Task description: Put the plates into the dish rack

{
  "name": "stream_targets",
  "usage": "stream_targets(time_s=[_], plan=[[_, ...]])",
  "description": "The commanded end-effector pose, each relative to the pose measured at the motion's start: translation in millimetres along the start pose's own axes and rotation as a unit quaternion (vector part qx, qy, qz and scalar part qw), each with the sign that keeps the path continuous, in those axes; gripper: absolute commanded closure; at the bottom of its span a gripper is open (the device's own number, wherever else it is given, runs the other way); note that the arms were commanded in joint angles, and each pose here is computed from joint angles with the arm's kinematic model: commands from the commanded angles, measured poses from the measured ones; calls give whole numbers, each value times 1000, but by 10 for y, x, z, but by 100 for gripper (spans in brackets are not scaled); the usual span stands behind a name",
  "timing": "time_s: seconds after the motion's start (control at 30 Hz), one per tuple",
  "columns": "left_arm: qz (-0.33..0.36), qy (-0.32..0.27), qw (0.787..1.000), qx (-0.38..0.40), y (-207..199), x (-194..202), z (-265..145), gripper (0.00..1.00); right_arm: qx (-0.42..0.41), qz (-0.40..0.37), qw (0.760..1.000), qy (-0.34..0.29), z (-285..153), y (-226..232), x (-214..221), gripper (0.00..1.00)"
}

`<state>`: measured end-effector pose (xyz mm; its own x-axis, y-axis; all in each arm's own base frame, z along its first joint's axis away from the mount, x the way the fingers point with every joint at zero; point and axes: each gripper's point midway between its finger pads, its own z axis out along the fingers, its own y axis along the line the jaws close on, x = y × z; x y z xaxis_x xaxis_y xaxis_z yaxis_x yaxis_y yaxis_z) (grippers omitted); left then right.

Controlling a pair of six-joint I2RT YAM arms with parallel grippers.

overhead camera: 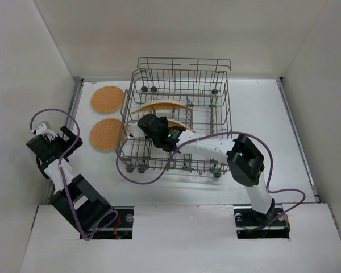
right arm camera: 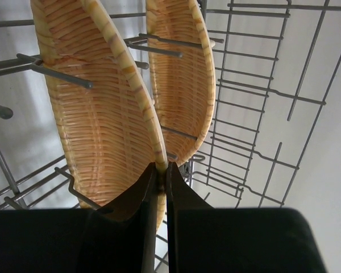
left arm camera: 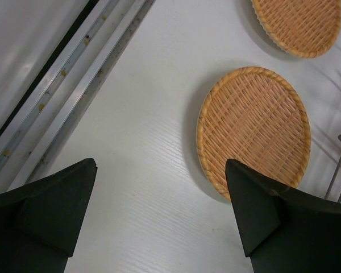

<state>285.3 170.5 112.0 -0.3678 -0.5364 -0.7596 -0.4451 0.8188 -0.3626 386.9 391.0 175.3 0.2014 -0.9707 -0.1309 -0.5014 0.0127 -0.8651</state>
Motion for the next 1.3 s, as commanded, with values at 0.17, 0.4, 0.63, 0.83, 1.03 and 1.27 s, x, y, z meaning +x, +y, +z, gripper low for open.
stream_targets(time_s=[0.17,0.4,0.63,0.83,1.03,1.27], plan=[[8,-28,1000,12,-55,-214,-26,0,-8,34,998,-42,61,74,-213,51],[6,-23,1000,12,-51,-202,-10,0,11,64,996,-57,-294,-245,-111,22],[7,-23,1000,14,-62,-206,-8,0,58,107,989,-84,-801,-793,19,22],[10,-25,1000,8,-55,-210,-15,0,110,154,979,-80,-1171,-1300,490,24],[26,-27,999,10,-108,-199,-20,0,166,258,952,-10,-1273,-1647,1622,21],[51,-10,999,7,-178,-140,19,0,189,425,881,85,-1468,-1410,3086,13]])
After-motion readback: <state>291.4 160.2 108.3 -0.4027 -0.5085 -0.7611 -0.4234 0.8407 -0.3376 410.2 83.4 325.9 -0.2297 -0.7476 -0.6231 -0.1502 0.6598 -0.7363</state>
